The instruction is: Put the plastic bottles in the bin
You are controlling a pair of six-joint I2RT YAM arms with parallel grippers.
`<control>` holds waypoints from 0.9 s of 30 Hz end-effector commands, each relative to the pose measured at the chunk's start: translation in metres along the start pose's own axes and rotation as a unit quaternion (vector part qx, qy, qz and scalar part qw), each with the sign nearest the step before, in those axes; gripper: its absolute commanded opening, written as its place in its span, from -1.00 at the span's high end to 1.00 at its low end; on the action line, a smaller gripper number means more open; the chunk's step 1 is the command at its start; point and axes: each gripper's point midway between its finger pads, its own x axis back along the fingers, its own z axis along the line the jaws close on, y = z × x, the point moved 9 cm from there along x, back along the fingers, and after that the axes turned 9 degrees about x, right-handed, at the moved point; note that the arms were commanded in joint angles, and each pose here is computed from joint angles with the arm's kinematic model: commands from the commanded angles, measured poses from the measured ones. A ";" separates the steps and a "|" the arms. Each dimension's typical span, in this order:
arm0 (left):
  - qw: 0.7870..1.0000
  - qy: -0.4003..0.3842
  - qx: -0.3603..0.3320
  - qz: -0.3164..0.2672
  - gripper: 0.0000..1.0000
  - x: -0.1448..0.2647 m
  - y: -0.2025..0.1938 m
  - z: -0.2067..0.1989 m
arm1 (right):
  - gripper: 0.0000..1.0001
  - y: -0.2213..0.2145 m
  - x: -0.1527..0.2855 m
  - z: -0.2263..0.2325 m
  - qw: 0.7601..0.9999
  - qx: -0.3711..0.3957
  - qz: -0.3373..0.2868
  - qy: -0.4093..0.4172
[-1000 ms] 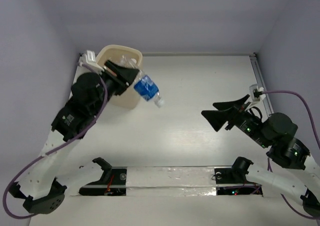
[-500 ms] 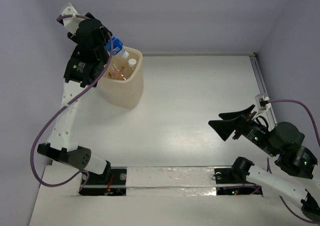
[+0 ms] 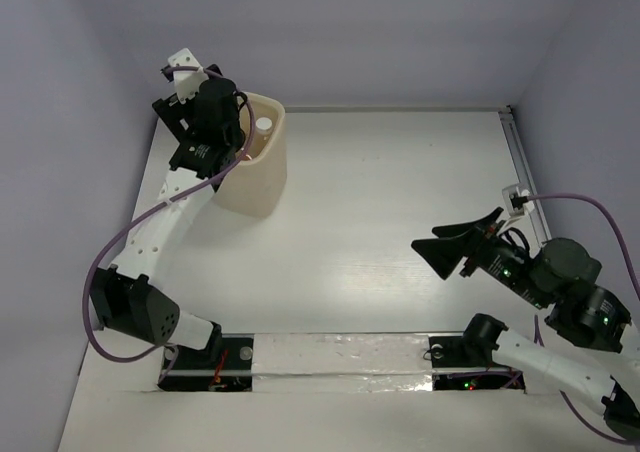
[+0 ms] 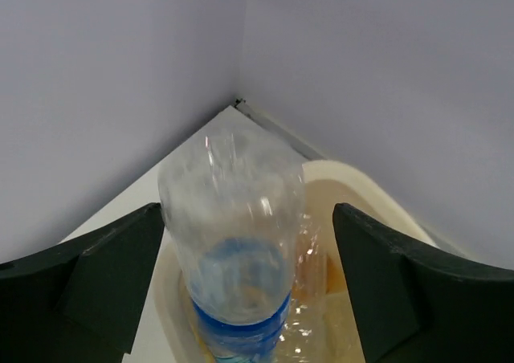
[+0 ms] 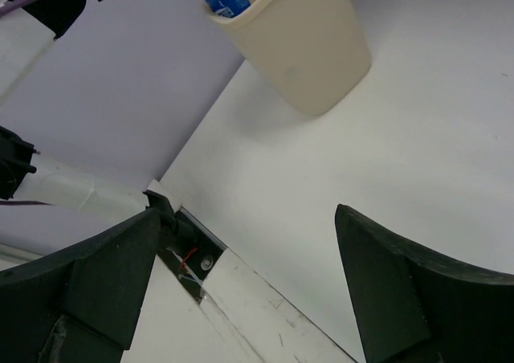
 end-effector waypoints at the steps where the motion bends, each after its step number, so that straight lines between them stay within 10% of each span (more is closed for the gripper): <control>1: 0.997 -0.037 0.061 -0.026 -0.74 0.019 0.024 0.003 | -0.88 0.016 0.000 0.011 0.999 0.001 -0.019 0.027; 11: 0.970 -0.196 0.145 0.022 -0.98 0.094 0.083 -0.014 | -0.77 0.031 -0.025 0.019 0.999 0.018 -0.036 0.031; 17: 0.928 -0.292 0.213 0.094 -0.98 0.142 0.105 0.020 | 0.91 0.063 -0.010 0.014 0.994 0.025 -0.096 -0.039; 21: 0.894 -0.359 0.249 0.104 -0.98 0.176 0.115 0.065 | 1.00 0.094 0.018 0.009 0.982 0.020 -0.160 -0.097; 23: 0.885 -0.367 0.265 0.109 -0.98 0.186 0.119 0.080 | 0.74 0.111 0.040 0.004 0.969 0.007 -0.202 -0.141; 27: 0.882 -0.363 0.275 0.125 -0.98 0.204 0.121 0.118 | -0.99 0.123 0.067 -0.012 0.942 -0.023 -0.247 -0.226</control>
